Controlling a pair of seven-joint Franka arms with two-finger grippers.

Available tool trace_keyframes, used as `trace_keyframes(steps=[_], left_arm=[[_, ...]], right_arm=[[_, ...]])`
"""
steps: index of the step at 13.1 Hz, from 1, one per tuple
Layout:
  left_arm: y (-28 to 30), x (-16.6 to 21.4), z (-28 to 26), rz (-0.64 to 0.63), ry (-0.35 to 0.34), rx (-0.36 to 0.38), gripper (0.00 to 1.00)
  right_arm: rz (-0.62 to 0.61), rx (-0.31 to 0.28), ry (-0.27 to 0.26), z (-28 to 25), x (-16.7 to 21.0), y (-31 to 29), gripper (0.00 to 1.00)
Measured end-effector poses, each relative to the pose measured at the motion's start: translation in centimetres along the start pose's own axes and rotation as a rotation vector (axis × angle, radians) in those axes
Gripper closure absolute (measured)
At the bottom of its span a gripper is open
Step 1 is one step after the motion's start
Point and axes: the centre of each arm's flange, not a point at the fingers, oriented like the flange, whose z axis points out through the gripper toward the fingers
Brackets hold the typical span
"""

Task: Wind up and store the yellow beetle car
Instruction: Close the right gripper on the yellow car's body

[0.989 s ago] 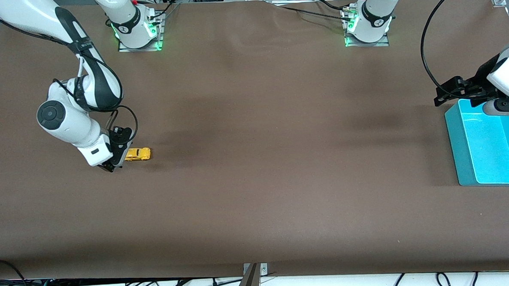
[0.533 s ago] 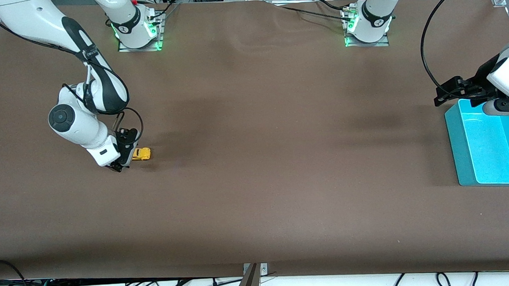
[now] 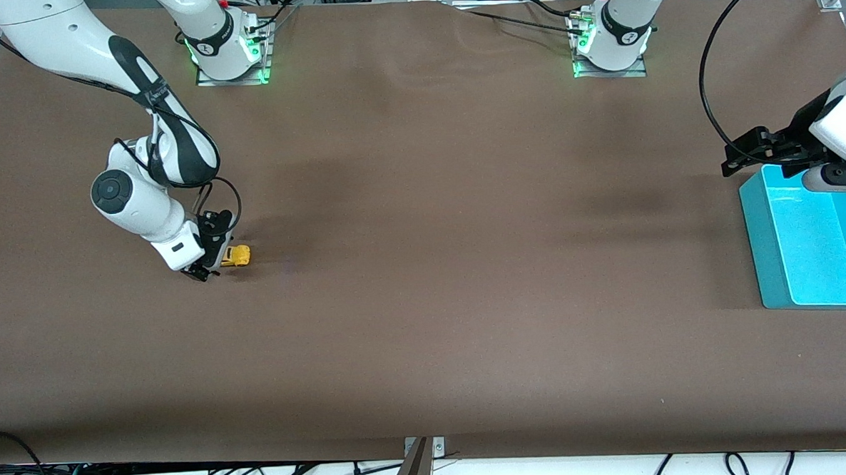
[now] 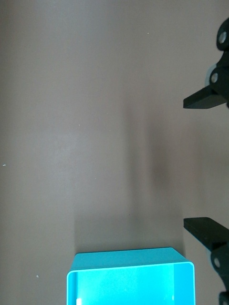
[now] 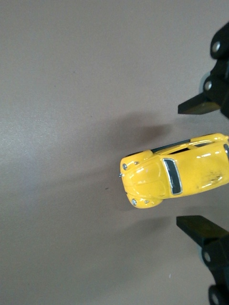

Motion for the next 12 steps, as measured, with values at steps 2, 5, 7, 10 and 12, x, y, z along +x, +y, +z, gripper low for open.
trace_keyframes(steps=[2,5,7,10,12], left_arm=[[0.00,0.00,0.00,0.000,0.000,0.000,0.00],[0.00,0.00,0.00,0.000,0.000,0.000,0.00],[0.00,0.00,0.00,0.000,0.000,0.000,0.00],[0.00,0.00,0.00,0.000,0.000,0.000,0.00],[0.00,0.00,0.00,0.000,0.000,0.000,0.00]], right_arm=[[-0.011,-0.001,0.001,0.16,-0.22,0.04,0.14],[-0.017,-0.002,0.002,0.25,-0.28,0.03,0.36],[-0.022,-0.005,0.003,0.17,-0.27,0.06,0.55],[-0.023,-0.005,0.003,0.19,-0.27,0.06,0.55],[-0.026,-0.005,0.003,0.19,-0.27,0.05,0.55]])
